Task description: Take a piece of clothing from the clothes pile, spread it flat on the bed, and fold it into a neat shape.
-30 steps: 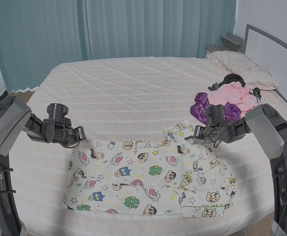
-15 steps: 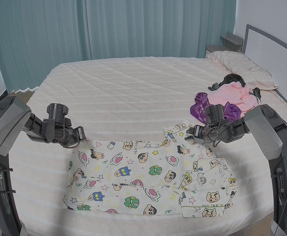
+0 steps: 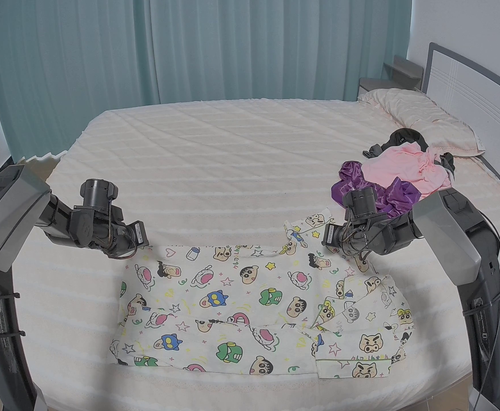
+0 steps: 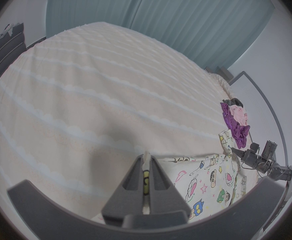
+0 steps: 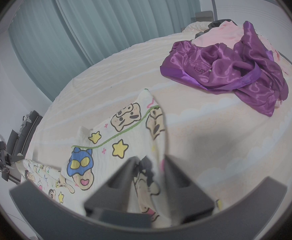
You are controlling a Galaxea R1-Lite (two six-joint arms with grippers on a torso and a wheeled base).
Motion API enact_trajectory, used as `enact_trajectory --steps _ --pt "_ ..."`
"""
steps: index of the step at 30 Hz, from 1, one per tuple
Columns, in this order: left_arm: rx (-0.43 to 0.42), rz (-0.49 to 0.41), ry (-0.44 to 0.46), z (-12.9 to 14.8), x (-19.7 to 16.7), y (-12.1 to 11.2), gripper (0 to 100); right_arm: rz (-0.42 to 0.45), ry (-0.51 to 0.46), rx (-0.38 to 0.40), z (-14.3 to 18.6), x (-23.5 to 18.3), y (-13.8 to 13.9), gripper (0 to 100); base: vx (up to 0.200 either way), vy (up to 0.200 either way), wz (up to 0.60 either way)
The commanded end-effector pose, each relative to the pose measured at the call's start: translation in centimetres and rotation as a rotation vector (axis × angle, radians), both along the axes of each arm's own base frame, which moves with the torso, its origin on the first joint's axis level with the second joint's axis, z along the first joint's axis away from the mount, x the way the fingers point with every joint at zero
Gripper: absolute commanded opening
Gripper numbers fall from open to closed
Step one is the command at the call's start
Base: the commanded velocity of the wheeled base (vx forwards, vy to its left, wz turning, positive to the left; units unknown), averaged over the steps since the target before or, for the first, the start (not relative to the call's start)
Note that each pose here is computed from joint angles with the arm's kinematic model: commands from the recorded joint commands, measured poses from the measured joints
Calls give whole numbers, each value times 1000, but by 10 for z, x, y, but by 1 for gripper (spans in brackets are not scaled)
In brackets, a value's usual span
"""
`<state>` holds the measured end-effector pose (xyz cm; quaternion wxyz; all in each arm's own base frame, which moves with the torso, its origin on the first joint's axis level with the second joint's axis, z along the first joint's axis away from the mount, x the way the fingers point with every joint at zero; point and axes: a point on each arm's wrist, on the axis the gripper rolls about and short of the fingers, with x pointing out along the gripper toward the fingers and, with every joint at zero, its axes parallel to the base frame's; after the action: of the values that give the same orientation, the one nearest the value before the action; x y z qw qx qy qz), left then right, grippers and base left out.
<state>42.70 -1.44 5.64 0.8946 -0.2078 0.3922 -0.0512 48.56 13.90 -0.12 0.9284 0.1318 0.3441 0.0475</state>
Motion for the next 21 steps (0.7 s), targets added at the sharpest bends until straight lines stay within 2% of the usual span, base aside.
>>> enact_trajectory --steps 1,11,17,21 --pt "0 0 -5 5 0 0 0 -11 -12 8 4 1 -4 0 0 0 0" --pt "2 -2 -40 12 5 0 0 -40 -59 47 33 -12 -18 0 0 0 0" --pt "0 -3 -59 17 7 -1 0 -44 -144 74 31 -16 -21 0 0 0 0" --pt "0 1 -73 19 11 0 0 -51 -155 78 30 -17 -24 0 0 0 0"
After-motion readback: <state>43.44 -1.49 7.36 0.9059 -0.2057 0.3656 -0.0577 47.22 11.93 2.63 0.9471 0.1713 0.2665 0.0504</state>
